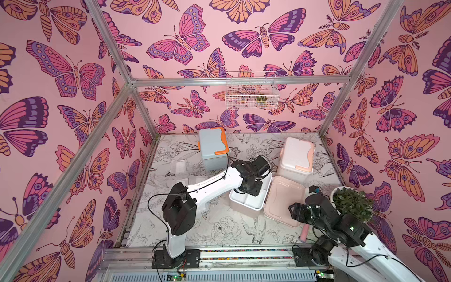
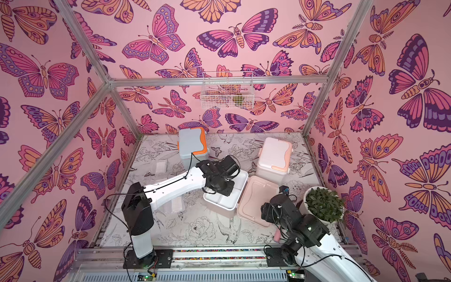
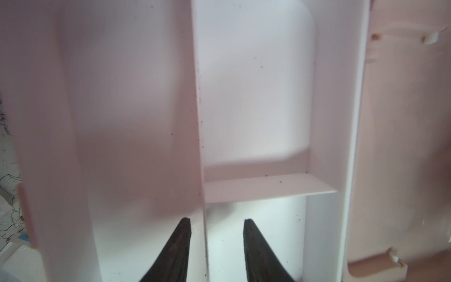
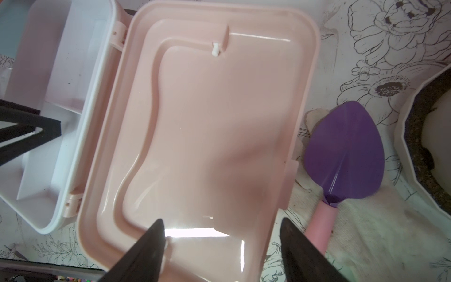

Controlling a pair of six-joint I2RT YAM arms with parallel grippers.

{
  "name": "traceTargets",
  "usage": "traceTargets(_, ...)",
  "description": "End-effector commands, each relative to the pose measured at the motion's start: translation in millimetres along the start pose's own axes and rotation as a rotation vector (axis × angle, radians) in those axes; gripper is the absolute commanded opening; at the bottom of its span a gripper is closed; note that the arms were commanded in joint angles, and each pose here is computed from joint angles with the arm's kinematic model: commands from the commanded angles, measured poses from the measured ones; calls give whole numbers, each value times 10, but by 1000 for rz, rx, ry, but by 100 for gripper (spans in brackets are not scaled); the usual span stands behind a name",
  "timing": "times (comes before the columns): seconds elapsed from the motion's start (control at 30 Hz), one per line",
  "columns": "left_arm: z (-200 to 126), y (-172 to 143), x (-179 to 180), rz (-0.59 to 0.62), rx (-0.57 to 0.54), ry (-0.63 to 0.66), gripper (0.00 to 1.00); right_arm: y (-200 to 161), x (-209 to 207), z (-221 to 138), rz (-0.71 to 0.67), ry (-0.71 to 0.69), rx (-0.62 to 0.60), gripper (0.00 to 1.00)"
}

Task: Open first aid kits and take out gauze
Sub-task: Pick up the compartment layer from the first aid kit.

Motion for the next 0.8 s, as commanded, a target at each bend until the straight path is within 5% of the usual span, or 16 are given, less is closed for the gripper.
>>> traceTargets(0.0,100,-62,48,15,46,69,32,8,-74,23,45,-35,-30,81)
traceTargets(0.13,150,-74,60,3,58,89,22,-28,-129,73,82,-54,-39,95)
traceTargets(0.3,174,-104,67,-28,68,94,11,-73,-107,197,116,-29,-35,100)
traceTargets(0.77,129,-255,123,-165,69,60,0,-48,202,546,327,350,-31,100)
Point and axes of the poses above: each gripper's point midway between its finger pads, its own z axis out along the fingers, its own x axis along the line the jaws close on, y = z × x, the point moved 4 cm from there along -z, back along the fingers, and after that the axes turned 8 degrees about -z, right-handed, at the moved point
